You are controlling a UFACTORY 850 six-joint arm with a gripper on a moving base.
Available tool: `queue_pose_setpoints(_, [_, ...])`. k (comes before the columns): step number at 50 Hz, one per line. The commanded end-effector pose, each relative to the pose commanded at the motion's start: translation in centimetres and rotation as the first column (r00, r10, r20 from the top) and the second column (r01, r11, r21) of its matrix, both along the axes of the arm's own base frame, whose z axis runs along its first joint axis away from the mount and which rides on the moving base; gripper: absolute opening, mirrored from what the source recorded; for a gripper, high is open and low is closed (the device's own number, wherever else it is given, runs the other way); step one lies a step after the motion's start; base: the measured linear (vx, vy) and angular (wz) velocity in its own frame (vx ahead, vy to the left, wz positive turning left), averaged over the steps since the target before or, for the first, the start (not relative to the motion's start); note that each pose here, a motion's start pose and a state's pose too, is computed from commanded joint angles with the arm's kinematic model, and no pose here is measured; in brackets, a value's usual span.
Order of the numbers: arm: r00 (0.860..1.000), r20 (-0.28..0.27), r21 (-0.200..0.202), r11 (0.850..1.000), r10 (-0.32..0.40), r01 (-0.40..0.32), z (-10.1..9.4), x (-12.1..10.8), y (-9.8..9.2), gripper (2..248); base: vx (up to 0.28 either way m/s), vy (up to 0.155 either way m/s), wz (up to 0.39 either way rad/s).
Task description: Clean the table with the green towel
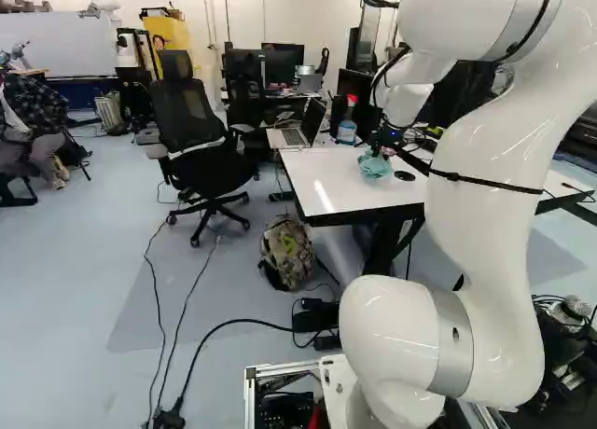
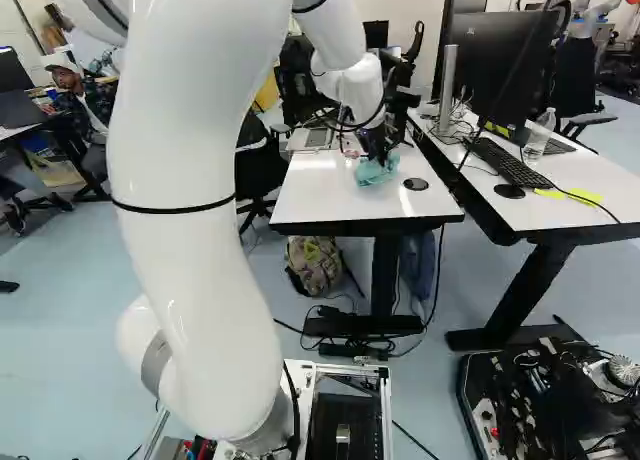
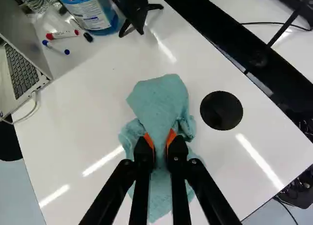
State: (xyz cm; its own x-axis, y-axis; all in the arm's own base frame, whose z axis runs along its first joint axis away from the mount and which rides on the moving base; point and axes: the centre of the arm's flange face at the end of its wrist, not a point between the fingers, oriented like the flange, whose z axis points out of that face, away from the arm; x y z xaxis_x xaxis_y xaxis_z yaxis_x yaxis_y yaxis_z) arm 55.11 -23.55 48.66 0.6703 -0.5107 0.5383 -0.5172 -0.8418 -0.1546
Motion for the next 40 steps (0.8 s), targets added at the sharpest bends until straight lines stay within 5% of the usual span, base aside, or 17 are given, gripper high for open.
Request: queue_pose_setpoints(40, [0.994, 0.017, -0.007, 0.994, -0.105, 0.105, -0.2, -0.1, -7.2, 46, 0.0, 0.0, 0.0])
